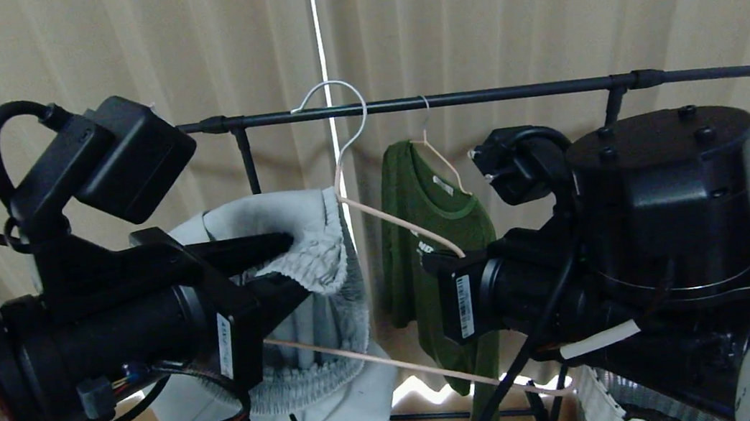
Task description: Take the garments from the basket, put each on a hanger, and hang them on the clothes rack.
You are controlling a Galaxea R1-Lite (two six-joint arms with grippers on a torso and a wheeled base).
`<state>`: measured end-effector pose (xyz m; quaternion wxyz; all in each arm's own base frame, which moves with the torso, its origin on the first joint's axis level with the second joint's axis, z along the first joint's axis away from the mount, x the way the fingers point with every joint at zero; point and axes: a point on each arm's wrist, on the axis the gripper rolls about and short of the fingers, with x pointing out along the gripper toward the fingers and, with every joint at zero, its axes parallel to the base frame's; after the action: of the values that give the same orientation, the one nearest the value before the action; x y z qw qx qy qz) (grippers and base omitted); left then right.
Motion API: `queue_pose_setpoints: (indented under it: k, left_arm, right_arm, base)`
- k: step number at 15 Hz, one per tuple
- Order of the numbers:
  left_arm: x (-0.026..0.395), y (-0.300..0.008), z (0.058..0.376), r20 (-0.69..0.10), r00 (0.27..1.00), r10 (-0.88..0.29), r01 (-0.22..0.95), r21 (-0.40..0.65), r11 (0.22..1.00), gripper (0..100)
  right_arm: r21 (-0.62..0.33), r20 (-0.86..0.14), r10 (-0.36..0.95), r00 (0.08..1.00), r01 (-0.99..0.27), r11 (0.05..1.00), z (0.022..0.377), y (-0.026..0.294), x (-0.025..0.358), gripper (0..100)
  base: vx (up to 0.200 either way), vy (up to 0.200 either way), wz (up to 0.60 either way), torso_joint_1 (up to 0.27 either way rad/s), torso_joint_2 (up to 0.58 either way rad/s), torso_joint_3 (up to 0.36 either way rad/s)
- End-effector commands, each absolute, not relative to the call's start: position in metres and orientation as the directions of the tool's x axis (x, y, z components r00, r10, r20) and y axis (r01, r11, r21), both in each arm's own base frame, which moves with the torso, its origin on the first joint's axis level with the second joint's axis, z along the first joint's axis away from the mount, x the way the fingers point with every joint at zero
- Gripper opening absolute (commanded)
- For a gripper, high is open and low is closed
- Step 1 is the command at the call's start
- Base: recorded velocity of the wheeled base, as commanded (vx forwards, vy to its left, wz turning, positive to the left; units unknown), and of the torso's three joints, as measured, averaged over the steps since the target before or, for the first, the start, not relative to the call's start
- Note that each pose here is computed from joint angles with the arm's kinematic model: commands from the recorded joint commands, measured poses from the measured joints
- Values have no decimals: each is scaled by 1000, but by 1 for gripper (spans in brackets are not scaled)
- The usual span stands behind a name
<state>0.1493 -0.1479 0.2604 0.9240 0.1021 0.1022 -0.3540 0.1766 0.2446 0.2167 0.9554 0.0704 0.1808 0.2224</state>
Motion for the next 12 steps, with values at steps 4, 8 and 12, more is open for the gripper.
queue_pose_setpoints:
  k: [4,8,12]
  left_arm:
    - [138,-134,269,-208,740,-640,669,117,734,100]
    - [128,-125,268,-195,740,-644,670,120,733,100]
    - [121,-112,276,-142,759,-636,651,130,748,100]
  right_arm:
    - [228,-271,458,847,-406,885,231,222,163,0]
    - [231,-260,407,876,-353,907,235,208,175,0]
    - [157,-278,385,880,-354,922,223,180,170,0]
  base:
    - [0,0,0,0,0,0]
    - [0,0,0,0,0,0]
    - [0,0,0,0,0,0]
